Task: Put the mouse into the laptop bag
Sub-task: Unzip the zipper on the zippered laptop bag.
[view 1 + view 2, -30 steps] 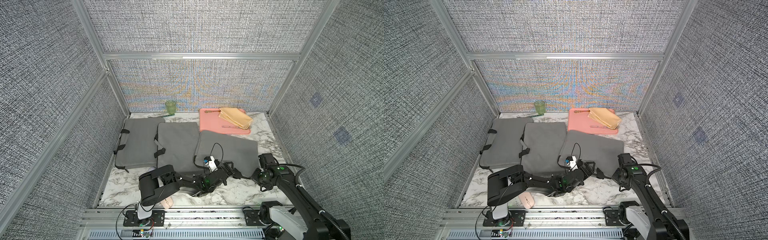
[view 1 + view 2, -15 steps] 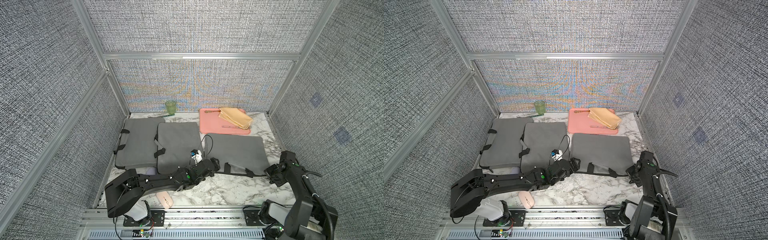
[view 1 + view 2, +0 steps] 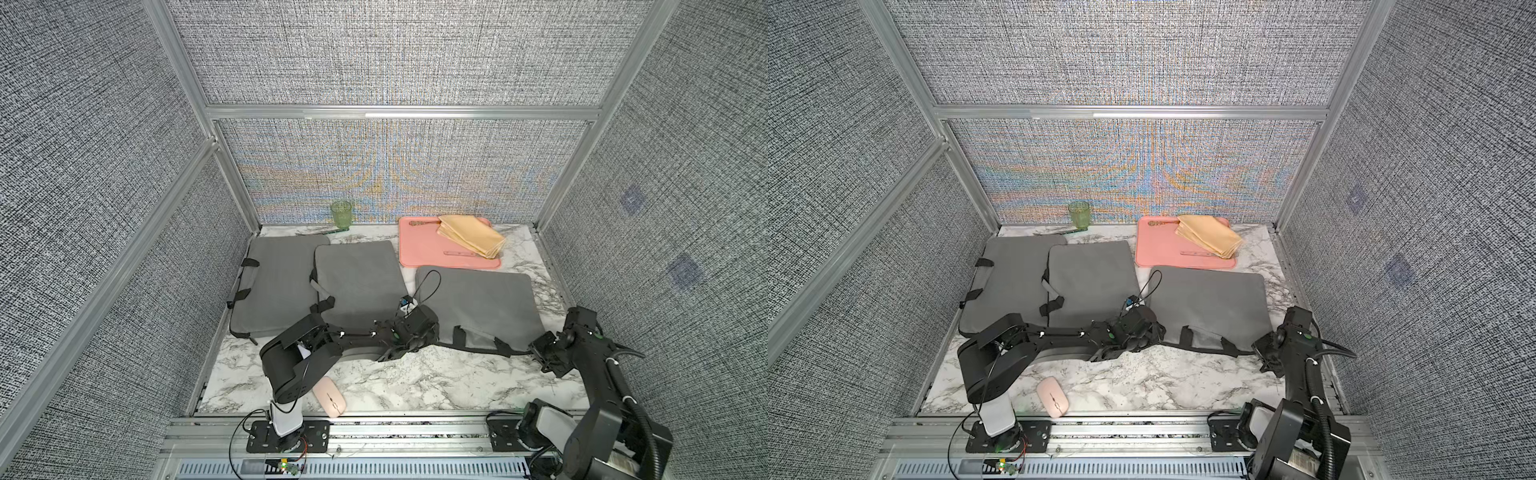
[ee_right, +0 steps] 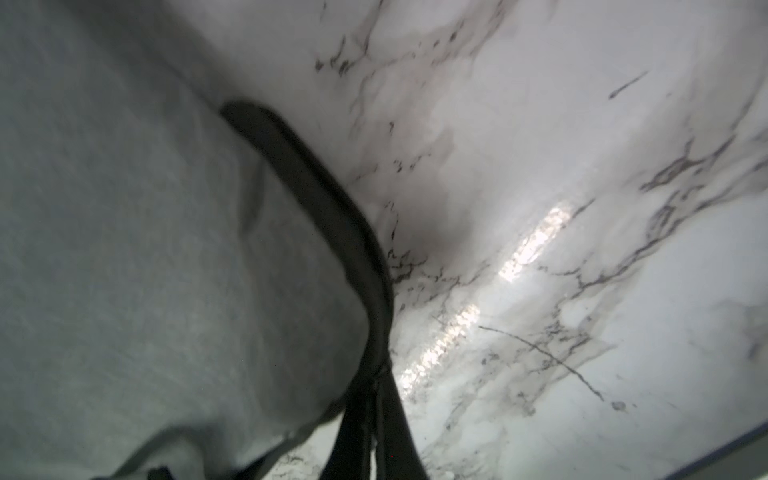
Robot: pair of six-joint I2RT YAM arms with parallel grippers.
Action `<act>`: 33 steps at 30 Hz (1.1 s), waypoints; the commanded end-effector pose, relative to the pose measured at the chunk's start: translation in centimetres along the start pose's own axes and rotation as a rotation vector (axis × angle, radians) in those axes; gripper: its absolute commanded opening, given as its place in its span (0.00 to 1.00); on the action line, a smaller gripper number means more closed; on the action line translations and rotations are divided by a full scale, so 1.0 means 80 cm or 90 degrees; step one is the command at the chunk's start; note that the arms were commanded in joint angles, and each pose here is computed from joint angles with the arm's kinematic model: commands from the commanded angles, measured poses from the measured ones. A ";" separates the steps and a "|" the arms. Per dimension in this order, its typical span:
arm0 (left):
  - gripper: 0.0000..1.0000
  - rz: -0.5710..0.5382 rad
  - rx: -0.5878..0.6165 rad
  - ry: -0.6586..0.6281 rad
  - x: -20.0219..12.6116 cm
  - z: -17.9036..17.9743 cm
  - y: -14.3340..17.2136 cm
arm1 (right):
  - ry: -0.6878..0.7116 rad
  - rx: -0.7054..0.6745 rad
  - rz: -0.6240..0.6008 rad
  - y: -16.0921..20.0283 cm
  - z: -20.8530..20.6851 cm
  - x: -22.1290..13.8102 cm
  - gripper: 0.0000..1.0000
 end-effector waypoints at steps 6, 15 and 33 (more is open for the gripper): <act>0.00 0.010 0.007 0.062 0.001 -0.042 -0.008 | -0.009 -0.139 0.046 0.065 0.042 -0.009 0.00; 0.01 0.032 0.017 0.101 0.018 -0.076 0.009 | -0.120 -0.270 0.068 0.152 0.114 -0.027 0.00; 0.88 -0.049 -0.029 0.073 -0.005 -0.012 -0.042 | -0.092 -0.284 0.001 0.167 0.098 -0.026 0.00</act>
Point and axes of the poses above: each gripper's point midway between its finger pads, its own x axis out along the fingers, its own z axis along the line the jaws close on, y = z × x, the point moved 6 cm from there along -x, back along the fingers, and after that the axes turned 1 degree about x, right-handed, at the moved point
